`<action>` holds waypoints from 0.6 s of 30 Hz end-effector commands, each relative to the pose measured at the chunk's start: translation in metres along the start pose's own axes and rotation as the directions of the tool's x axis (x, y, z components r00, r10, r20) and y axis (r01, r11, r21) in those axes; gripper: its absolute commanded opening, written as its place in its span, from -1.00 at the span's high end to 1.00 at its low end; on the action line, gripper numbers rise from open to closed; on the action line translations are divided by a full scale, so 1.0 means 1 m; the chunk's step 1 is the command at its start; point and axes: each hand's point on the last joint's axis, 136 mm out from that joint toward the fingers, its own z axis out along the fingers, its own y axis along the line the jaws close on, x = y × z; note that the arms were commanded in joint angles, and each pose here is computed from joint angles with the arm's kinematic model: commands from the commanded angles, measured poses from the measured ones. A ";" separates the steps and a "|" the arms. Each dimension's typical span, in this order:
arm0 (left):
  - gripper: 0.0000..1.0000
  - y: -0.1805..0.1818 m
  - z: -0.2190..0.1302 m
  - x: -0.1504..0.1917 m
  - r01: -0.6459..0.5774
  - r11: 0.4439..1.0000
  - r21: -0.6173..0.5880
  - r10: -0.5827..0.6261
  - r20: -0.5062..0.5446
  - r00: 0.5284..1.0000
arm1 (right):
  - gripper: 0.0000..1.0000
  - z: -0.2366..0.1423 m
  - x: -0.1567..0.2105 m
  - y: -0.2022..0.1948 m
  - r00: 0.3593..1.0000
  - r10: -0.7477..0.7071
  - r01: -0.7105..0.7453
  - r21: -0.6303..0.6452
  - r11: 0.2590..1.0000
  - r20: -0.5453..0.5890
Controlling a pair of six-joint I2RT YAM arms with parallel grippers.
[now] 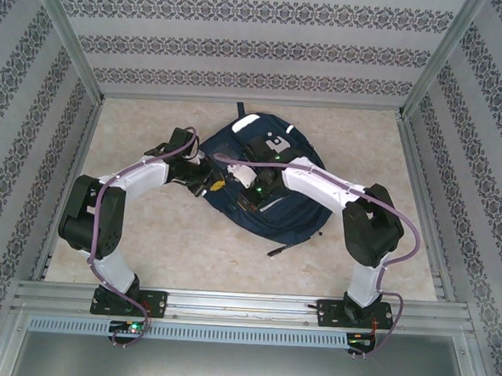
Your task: Pack books, pencil case, and school supplies into a backpack
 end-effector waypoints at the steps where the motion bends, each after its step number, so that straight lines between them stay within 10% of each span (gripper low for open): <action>1: 1.00 -0.004 -0.012 -0.034 -0.042 0.999 -0.010 0.043 0.096 0.994 | 1.00 -0.006 0.045 0.016 0.990 0.020 -0.022 -0.014 1.000 -0.141; 15: 0.99 0.024 -0.035 -0.102 -0.006 0.996 -0.089 0.026 0.224 0.974 | 1.00 -0.012 0.101 0.000 0.974 0.074 -0.042 0.148 0.988 -0.215; 18: 0.40 0.017 -0.030 -0.099 -0.034 0.998 -0.054 0.042 0.168 0.985 | 1.00 -0.011 0.094 0.005 0.979 0.086 -0.064 0.121 0.991 -0.185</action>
